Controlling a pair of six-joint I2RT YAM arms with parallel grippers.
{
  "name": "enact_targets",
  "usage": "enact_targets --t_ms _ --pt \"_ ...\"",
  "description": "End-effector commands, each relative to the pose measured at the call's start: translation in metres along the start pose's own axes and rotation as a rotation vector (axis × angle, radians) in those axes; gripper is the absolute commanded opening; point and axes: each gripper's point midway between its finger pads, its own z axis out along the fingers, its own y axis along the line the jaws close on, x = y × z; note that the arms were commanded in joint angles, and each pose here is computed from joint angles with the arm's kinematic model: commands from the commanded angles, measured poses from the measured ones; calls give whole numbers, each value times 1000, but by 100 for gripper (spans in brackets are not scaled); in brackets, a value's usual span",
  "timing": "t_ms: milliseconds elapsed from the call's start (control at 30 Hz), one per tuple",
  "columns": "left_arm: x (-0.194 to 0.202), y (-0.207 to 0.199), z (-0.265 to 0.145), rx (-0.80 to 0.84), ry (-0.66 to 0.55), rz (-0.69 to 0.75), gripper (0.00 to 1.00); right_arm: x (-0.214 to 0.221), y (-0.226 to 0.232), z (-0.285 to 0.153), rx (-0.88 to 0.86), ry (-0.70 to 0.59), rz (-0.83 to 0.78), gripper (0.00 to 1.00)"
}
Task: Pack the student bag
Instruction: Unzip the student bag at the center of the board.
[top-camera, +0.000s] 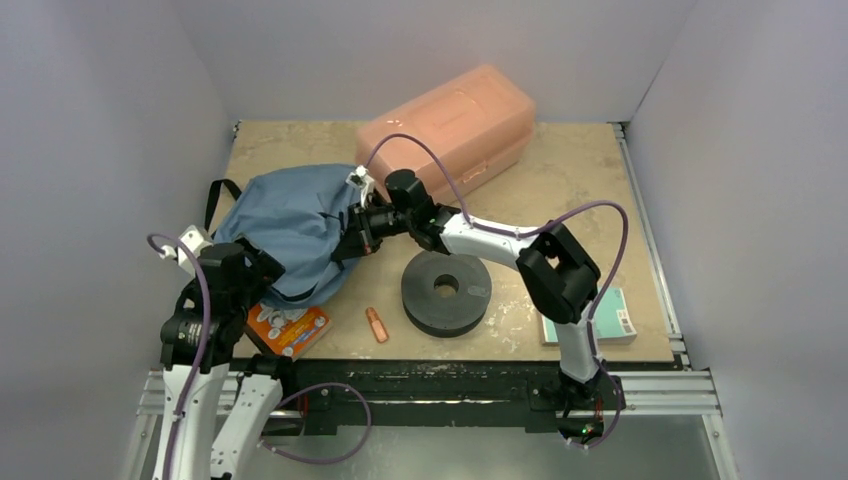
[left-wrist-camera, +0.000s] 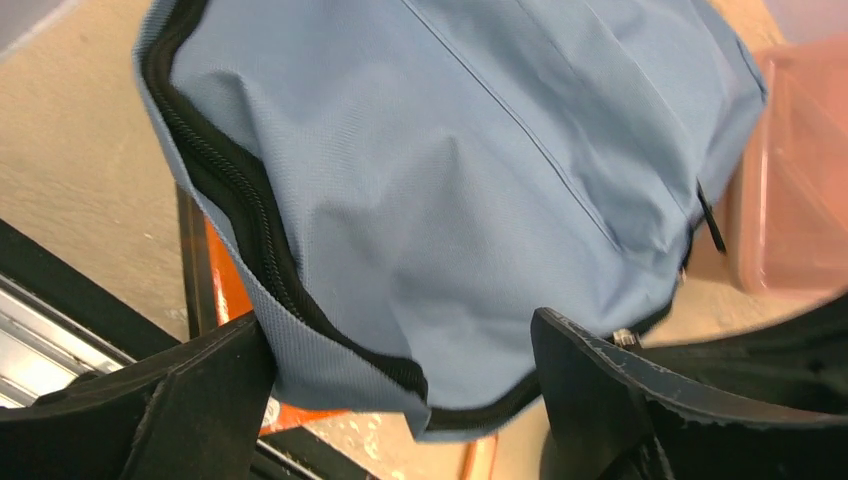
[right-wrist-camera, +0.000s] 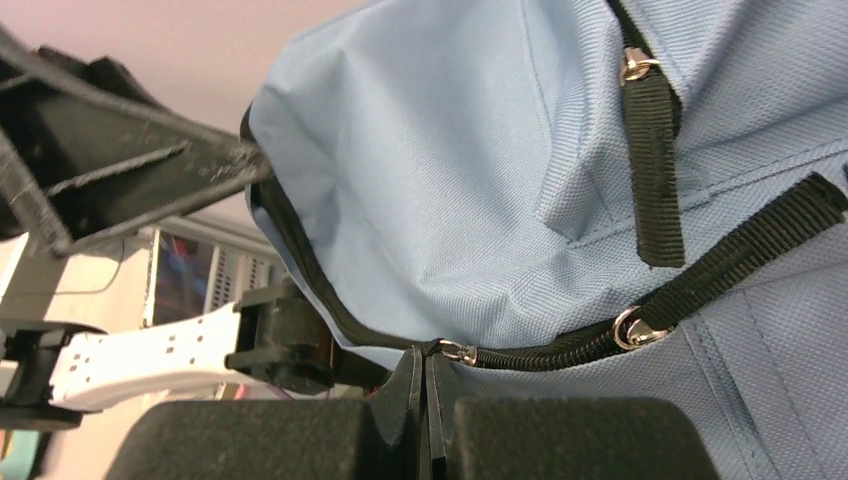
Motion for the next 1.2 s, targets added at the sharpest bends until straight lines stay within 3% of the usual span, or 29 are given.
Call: enact_targets --t_ms 0,100,233,300,467,633,700,767,833,867,900,1167 --pt "10 -27 -21 122 131 5 91 -51 20 -2 -28 -109 -13 0" --pt "14 -61 -34 316 202 95 83 -62 23 -4 -17 -138 -24 0" --pt "14 -84 -47 487 189 171 83 -74 18 -9 11 -161 -38 0" --pt "8 -76 -45 447 157 197 87 -85 12 -15 22 -181 -41 0" --pt "11 -30 -26 138 176 115 92 -108 0 -20 52 -218 -55 0" --pt "25 -52 -2 183 231 31 90 -111 -4 -21 65 -209 -76 0" --pt "20 -59 9 189 199 34 84 -111 -4 -24 74 -205 -86 0" --pt "13 -58 25 166 143 52 67 -108 -5 -26 87 -197 -104 0" --pt "9 -59 40 161 94 74 23 -103 -13 -30 137 -188 -119 0" --pt "9 -58 45 143 85 70 8 -99 -18 -31 158 -178 -128 0" --pt "10 -58 50 135 87 71 2 -95 -24 -31 180 -163 -135 0" --pt "22 -61 64 162 77 -39 0 -54 -66 -28 430 -21 -224 0"
